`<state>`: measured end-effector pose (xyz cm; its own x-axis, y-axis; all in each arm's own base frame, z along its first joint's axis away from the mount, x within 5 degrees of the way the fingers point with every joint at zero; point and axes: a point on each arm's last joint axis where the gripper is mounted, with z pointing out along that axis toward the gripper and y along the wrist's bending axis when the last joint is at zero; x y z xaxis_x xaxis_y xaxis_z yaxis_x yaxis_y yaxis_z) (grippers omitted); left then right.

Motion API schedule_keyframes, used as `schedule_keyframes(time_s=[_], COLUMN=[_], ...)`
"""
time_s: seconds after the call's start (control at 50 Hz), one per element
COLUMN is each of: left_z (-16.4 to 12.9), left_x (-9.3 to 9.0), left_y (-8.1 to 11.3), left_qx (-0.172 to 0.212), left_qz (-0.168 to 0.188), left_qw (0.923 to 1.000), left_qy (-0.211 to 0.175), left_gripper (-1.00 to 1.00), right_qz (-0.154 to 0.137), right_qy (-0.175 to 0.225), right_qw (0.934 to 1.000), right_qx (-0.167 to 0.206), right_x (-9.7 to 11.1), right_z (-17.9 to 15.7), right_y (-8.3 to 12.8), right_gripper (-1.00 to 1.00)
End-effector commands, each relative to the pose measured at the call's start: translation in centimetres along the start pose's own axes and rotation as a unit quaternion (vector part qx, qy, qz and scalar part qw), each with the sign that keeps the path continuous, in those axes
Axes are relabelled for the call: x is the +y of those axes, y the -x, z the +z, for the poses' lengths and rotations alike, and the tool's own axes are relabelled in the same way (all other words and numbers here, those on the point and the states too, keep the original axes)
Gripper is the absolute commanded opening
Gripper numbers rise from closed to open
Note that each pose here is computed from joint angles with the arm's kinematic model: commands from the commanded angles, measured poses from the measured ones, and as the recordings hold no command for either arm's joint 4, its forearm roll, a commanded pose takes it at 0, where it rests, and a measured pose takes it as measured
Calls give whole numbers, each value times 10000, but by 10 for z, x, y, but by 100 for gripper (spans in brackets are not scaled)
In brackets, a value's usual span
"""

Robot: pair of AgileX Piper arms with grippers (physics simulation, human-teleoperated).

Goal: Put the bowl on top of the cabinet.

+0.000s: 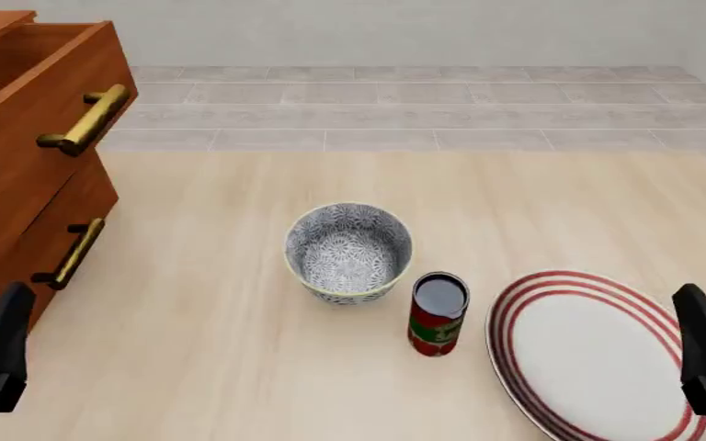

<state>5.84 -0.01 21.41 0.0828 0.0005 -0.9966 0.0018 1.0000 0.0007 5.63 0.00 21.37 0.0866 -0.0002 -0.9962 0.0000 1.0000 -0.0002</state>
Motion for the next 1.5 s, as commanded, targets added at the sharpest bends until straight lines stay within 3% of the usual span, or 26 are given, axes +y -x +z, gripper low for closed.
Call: schedule_keyframes(time_s=[0.02, 0.36, 0.74, 1.36, 1.5], left_z=[-2, -2, 16, 38, 47], left_x=[0, 0, -15, -30, -38], left_y=[0, -1, 2, 7, 8], left_qx=[-1, 38, 200, 447, 588], left_qz=[19, 44, 273, 449, 507], left_qw=[10000, 10000, 9947, 9864, 9811], left_qy=[-17, -21, -975, -1518, -1772], left_gripper=[100, 100, 100, 100, 100], right_qz=[-1, 1, 0, -1, -1], right_qy=[0, 1, -1, 0, 0], right_qw=[10000, 10000, 10000, 10000, 10000], right_qx=[4, 3, 4, 3, 2], right_x=[0, 0, 0, 0, 0], right_z=[0, 0, 0, 0, 0], right_y=[1, 1, 1, 1, 1], right_gripper=[100, 100, 100, 100, 100])
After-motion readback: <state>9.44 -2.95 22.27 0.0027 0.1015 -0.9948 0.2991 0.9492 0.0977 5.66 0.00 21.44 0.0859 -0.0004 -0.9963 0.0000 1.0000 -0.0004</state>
